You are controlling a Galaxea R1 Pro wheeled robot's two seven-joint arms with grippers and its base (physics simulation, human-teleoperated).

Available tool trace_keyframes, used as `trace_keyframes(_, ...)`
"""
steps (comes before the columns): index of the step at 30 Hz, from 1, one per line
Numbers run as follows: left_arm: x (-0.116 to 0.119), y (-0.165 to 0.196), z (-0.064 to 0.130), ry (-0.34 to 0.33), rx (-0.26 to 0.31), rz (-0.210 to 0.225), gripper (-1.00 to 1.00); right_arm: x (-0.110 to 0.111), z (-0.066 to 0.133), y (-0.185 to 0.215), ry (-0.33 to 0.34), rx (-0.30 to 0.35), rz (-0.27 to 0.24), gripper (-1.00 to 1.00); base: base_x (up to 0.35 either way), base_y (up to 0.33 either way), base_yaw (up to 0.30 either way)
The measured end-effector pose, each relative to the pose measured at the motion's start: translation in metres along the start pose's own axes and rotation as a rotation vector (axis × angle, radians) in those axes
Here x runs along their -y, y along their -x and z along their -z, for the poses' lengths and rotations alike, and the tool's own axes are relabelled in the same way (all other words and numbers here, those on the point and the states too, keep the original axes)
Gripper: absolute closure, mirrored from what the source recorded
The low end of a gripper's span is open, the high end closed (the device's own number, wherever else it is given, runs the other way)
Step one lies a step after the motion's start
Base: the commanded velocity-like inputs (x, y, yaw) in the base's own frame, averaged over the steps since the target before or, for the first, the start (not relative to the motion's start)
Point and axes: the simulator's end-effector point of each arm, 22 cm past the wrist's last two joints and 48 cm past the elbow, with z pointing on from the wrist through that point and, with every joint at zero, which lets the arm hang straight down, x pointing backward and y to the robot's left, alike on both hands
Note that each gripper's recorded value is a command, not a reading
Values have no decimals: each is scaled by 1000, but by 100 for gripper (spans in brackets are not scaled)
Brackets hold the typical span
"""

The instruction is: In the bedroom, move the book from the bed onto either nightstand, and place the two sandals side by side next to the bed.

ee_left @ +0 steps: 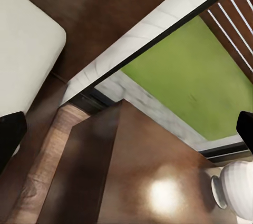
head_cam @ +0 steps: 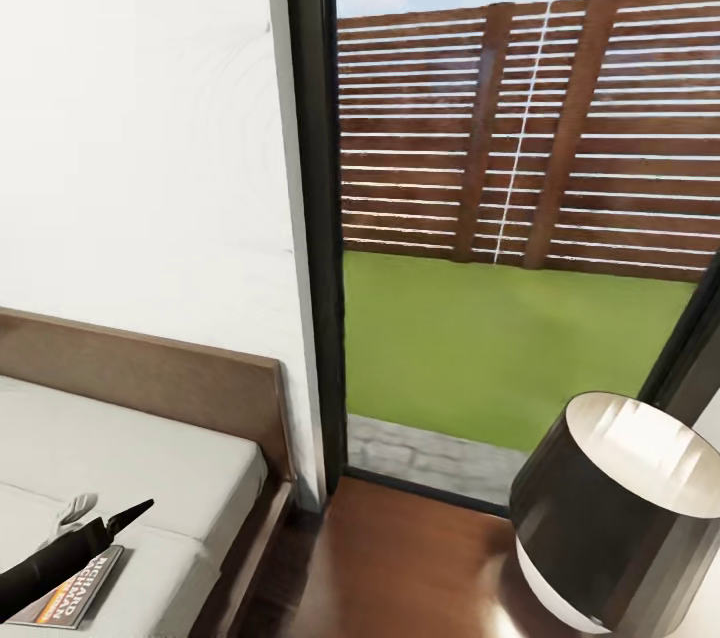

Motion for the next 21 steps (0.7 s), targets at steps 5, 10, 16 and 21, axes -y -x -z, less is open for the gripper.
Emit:
trace_keyframes(5,0,0,0,0,0,0,-100,0,0,0,0,0,0,-100,0,0,9)
trace_keyframes(10,0,0,0,0,0,0,-100,0,0,0,1,0,0,-100,0,0,2)
trace_keyframes(16,0,0,0,0,-1,0,-100,0,0,0,1,0,0,-100,0,0,0)
trace_keyframes(21,0,-1,0,1,-2,0,-100,0,0,0,1,0,0,-100,0,0,0)
